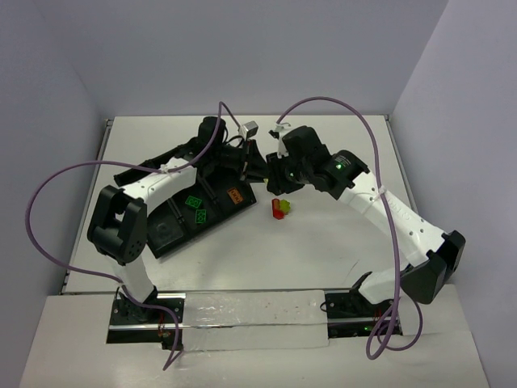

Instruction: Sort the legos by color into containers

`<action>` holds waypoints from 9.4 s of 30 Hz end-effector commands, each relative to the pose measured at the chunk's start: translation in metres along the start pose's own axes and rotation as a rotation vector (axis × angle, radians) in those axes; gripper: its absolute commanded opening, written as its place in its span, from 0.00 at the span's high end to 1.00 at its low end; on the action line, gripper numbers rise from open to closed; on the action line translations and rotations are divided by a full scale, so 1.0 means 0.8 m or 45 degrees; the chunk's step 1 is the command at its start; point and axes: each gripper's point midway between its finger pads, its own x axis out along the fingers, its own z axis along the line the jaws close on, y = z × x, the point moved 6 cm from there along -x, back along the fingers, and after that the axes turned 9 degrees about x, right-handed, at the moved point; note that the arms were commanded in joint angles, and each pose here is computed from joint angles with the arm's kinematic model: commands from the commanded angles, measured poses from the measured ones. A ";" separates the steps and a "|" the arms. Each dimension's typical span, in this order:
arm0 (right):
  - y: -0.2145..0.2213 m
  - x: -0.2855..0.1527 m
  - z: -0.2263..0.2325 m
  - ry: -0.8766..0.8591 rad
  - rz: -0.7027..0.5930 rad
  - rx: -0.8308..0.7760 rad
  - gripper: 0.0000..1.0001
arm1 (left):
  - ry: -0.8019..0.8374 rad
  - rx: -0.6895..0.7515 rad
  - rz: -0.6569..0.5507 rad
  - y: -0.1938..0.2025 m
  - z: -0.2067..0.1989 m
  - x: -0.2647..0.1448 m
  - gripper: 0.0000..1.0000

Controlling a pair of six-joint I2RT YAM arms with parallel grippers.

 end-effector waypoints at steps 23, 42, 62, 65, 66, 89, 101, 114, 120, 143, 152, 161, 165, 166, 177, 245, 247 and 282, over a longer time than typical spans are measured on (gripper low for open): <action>-0.028 -0.011 -0.012 0.150 -0.130 0.081 0.34 | -0.240 -0.008 -0.097 -0.024 0.054 -0.033 1.00; -0.046 -0.046 -0.030 0.260 -0.298 0.188 0.30 | -0.840 -0.120 -0.810 -0.103 0.118 -0.311 1.00; -0.016 0.005 -0.036 0.278 -0.132 0.184 0.29 | -1.160 -0.276 -1.011 -0.132 0.206 -0.377 0.22; 0.003 0.023 -0.037 0.250 -0.055 0.181 0.29 | -1.169 -0.233 -1.023 -0.135 0.185 -0.381 0.18; 0.008 0.028 -0.037 0.238 -0.029 0.179 0.29 | -1.169 -0.203 -1.028 -0.134 0.171 -0.381 0.18; 0.081 0.170 -0.079 0.492 0.231 0.317 0.27 | -0.985 0.252 -1.027 -0.057 -0.035 -0.330 0.20; 0.092 0.189 -0.089 0.360 0.252 0.282 0.15 | -1.017 0.236 -0.979 -0.039 -0.026 -0.327 0.22; 0.041 0.199 -0.114 0.290 0.179 0.321 0.09 | -1.035 0.242 -0.974 -0.036 -0.027 -0.329 0.22; 0.024 0.227 -0.106 0.217 0.203 0.306 0.09 | -1.044 0.228 -0.965 -0.037 -0.024 -0.329 0.22; 0.130 0.161 -0.073 0.094 0.369 0.358 0.09 | -1.025 0.200 -0.944 -0.040 -0.011 -0.320 0.23; 0.109 0.153 -0.084 0.364 0.182 0.252 0.11 | -1.034 0.207 -0.945 -0.035 -0.013 -0.319 0.23; 0.106 0.167 -0.089 0.429 0.148 0.284 0.22 | -1.034 0.190 -0.943 -0.031 -0.009 -0.318 0.23; 0.108 0.174 -0.084 0.399 0.186 0.274 0.29 | -1.036 0.191 -0.948 -0.030 -0.006 -0.318 0.23; 0.108 0.175 -0.083 0.395 0.192 0.270 0.30 | -1.031 0.188 -0.949 -0.030 -0.004 -0.317 0.23; 0.110 0.186 -0.085 0.415 0.227 0.241 0.38 | -1.025 0.185 -0.939 -0.026 0.003 -0.314 0.23; -0.036 0.014 -0.011 -0.213 -0.034 0.374 1.00 | -0.383 0.821 -0.122 0.024 -0.006 -0.065 0.32; -0.037 0.011 -0.009 -0.228 -0.034 0.370 1.00 | -0.392 0.822 -0.106 0.023 -0.003 -0.062 0.32; -0.026 0.019 0.006 -0.342 0.083 0.319 0.99 | -0.376 0.817 -0.115 0.014 0.002 -0.046 0.78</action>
